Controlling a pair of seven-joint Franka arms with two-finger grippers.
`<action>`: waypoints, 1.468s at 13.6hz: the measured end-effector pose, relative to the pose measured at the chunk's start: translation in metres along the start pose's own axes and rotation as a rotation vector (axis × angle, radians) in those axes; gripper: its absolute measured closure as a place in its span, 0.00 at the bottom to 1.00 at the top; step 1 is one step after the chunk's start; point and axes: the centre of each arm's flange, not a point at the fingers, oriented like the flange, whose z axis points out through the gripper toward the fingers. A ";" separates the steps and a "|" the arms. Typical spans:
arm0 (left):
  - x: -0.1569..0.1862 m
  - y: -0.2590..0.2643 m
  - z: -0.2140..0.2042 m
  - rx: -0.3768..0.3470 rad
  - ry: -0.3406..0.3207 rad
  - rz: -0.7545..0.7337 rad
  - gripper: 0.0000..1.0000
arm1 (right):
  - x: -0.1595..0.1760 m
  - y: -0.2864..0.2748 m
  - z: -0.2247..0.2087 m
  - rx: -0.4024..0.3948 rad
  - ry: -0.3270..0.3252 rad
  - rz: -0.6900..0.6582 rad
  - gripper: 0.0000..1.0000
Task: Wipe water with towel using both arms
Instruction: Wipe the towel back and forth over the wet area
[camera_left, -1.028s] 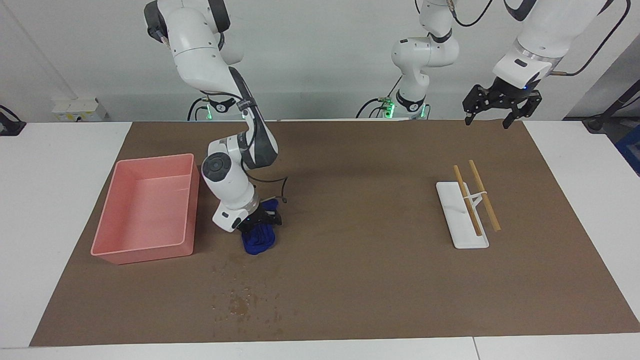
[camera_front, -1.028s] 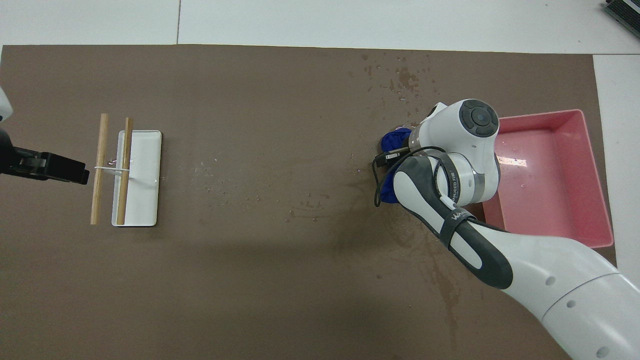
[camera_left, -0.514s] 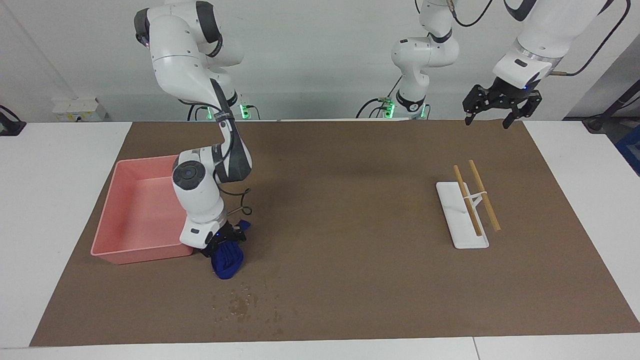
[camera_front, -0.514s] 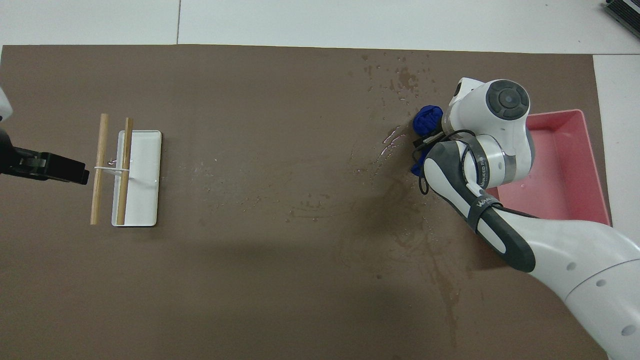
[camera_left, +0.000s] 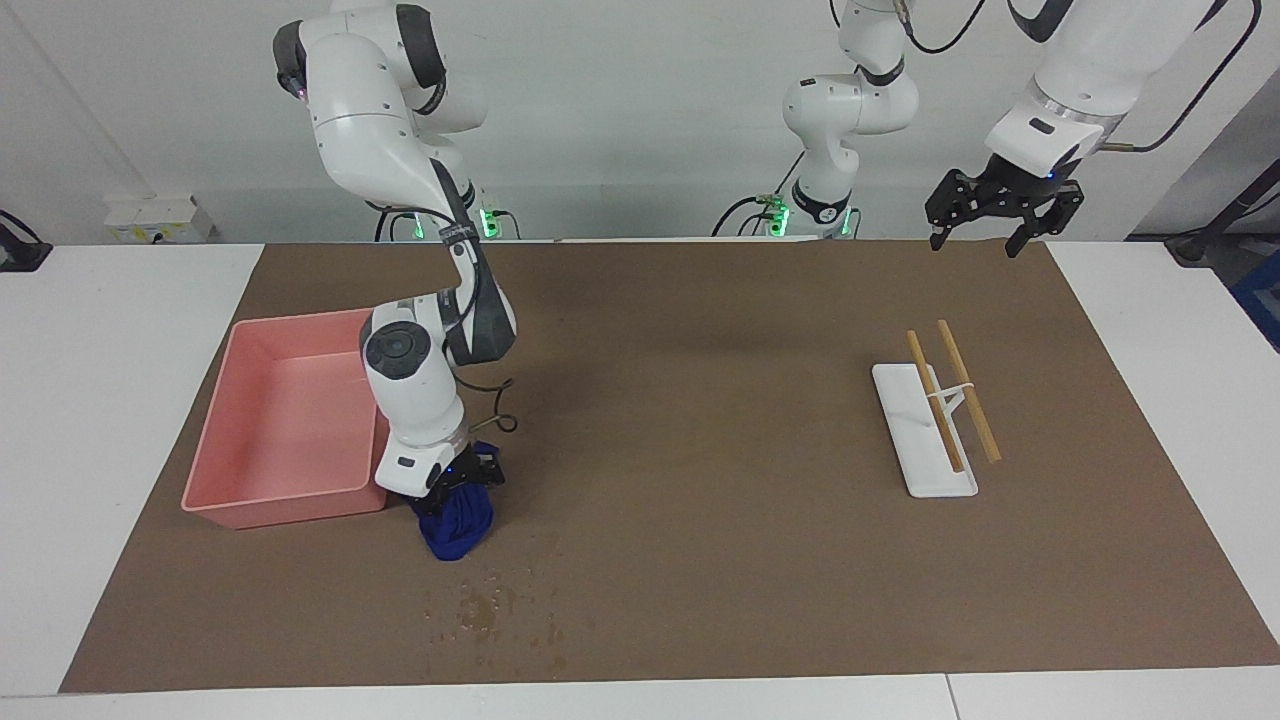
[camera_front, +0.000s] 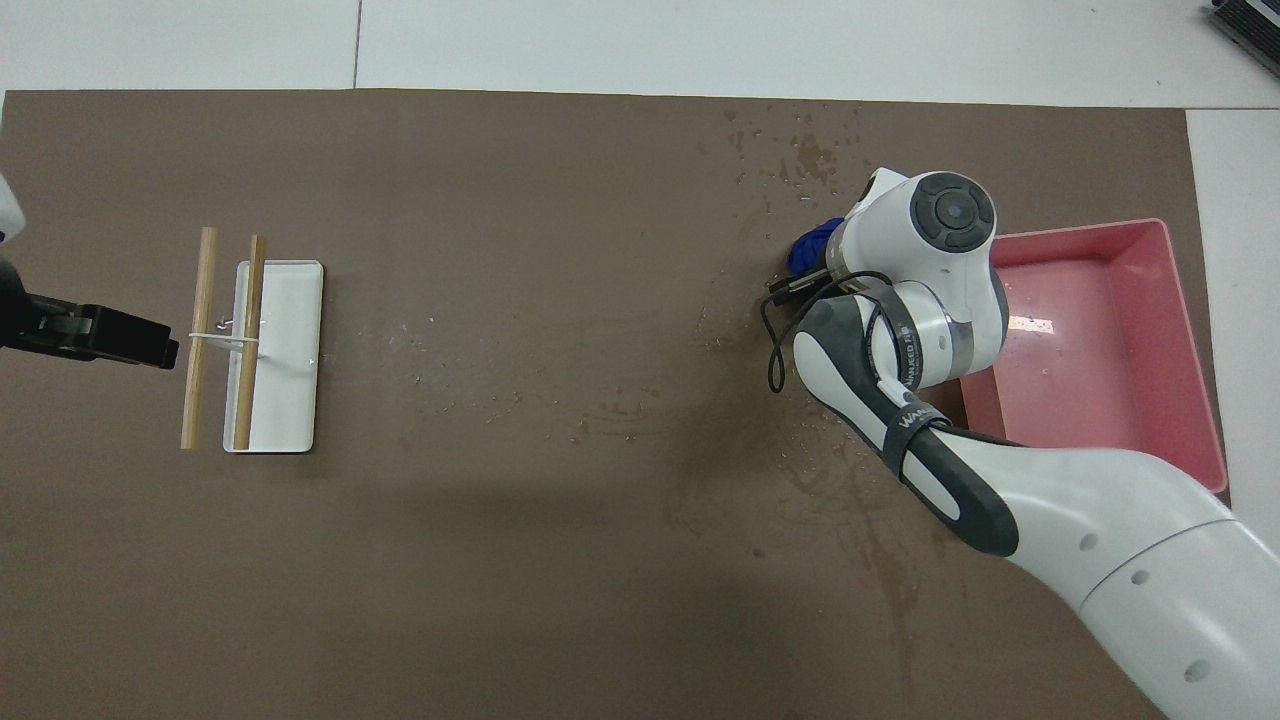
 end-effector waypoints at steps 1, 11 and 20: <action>0.000 0.000 0.000 0.000 0.000 0.000 0.00 | 0.000 -0.013 0.001 0.030 -0.001 0.036 1.00; 0.000 0.000 0.000 0.000 0.000 0.000 0.00 | -0.039 -0.021 0.008 0.098 -0.325 0.155 1.00; 0.000 0.000 0.000 0.000 0.000 0.000 0.00 | -0.144 -0.019 -0.023 0.074 -0.489 0.143 1.00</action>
